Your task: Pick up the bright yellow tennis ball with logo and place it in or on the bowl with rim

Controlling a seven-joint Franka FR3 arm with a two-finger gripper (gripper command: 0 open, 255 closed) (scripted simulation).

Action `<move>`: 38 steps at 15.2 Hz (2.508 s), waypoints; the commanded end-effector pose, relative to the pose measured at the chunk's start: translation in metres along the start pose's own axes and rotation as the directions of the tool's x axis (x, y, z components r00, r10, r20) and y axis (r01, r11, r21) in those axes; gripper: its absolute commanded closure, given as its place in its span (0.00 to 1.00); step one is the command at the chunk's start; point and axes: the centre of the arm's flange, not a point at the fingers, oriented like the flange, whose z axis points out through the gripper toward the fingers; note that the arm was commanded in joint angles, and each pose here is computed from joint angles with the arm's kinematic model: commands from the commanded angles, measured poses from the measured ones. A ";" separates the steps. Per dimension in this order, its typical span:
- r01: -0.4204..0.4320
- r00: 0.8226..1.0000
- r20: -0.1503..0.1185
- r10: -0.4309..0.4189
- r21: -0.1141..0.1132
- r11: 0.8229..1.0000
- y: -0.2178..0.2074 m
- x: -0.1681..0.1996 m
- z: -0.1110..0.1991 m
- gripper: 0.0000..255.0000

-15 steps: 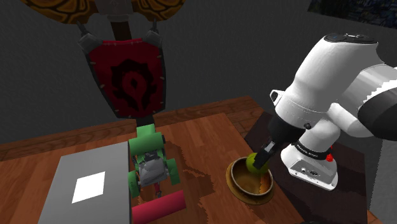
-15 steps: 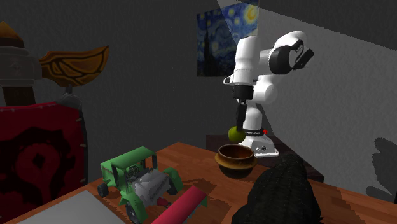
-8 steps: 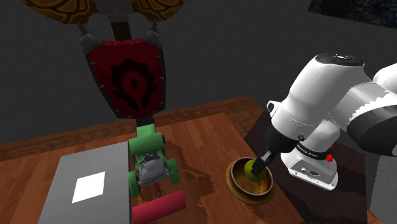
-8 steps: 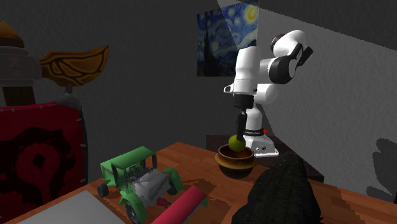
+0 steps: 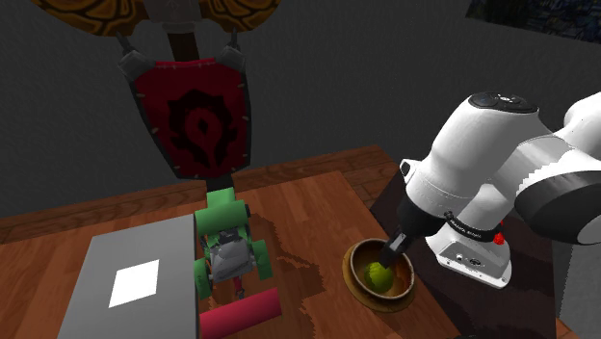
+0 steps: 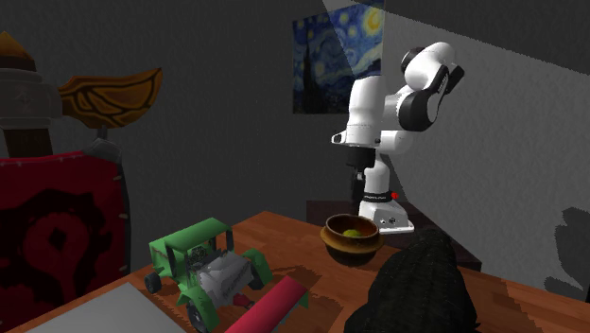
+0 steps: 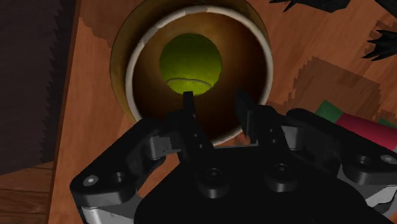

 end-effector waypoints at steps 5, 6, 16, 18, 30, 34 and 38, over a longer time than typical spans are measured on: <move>0.004 0.998 0.056 0.002 -0.101 0.995 -0.006 0.004 0.057 0.00; 0.004 0.998 0.056 0.002 -0.101 0.995 -0.005 0.004 0.062 0.00; 0.004 0.998 0.056 0.002 -0.101 0.995 -0.002 0.002 0.096 0.00; 0.004 0.998 0.056 0.002 -0.101 0.995 -0.002 0.002 0.096 0.00; 0.004 0.998 0.056 0.002 -0.101 0.995 -0.002 0.002 0.096 1.00; 0.004 0.998 0.056 0.002 -0.101 0.995 -0.005 0.003 0.076 1.00; 0.004 0.998 0.056 0.002 -0.101 0.995 -0.008 0.005 0.055 1.00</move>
